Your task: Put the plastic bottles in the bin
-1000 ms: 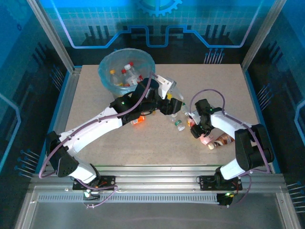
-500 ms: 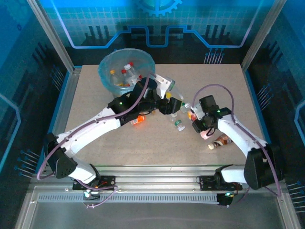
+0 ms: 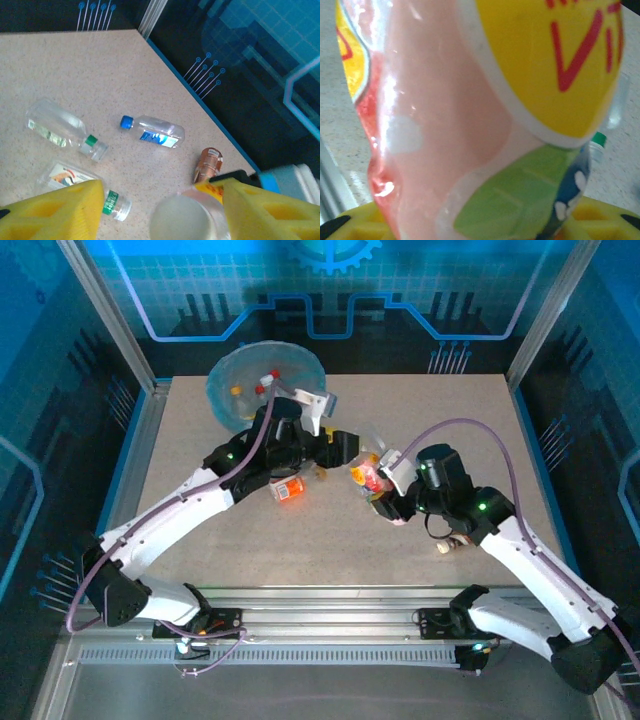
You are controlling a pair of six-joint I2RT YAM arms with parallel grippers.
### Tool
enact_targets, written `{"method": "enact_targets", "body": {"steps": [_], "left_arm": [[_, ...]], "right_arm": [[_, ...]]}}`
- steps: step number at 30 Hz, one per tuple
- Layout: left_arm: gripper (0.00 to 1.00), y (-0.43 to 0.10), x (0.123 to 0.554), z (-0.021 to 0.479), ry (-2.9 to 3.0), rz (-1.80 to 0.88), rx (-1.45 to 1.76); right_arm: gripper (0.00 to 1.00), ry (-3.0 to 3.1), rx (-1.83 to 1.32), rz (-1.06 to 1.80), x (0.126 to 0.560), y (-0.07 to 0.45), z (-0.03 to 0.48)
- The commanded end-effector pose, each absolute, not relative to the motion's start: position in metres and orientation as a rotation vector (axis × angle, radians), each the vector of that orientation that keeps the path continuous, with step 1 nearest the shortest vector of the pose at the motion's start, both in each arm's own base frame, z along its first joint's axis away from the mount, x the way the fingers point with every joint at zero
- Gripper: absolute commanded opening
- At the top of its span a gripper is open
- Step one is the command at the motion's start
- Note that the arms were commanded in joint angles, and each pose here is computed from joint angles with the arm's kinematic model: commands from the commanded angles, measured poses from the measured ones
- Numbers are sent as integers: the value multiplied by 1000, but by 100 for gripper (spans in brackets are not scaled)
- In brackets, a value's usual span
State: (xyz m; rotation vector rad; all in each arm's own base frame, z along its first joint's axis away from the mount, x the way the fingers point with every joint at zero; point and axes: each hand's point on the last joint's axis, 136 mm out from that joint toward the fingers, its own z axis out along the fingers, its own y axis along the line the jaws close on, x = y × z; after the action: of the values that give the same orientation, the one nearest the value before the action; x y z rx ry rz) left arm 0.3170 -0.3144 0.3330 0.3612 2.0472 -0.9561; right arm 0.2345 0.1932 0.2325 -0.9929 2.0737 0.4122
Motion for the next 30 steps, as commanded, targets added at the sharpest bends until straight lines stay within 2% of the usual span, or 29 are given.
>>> {"method": "enact_targets", "body": {"steps": [1,4,7,9,16,17,21,24,28,30], "left_arm": [[57,-316,307,348,2018,-1116,322],[48,-314,305,347,2023,-1134,323],[47,-315,303,346,2033,-1142,333],[41,-315,302,343,2046,-1143,338],[44,-314,297,343,2054,-1155,343],[41,-313,297,345,2049,-1156,344],[16,-313,296,350,2034,-1166,346],[14,-311,296,354,2022,-1163,339],[3,-306,298,365,1993,-1145,324],[0,-297,302,382,1952,-1123,307]], "right_arm": [[52,1999,-1041,488,229,215,252],[52,1991,-1038,479,233,219,253],[52,1980,-1023,490,235,223,255],[52,1969,-1013,499,236,225,257],[52,1968,-980,481,242,224,262],[52,1966,-977,482,242,224,262],[52,1966,-973,486,241,224,263],[54,1962,-968,491,241,225,265],[63,1952,-944,492,243,225,272],[78,1948,-913,475,246,223,279]]}}
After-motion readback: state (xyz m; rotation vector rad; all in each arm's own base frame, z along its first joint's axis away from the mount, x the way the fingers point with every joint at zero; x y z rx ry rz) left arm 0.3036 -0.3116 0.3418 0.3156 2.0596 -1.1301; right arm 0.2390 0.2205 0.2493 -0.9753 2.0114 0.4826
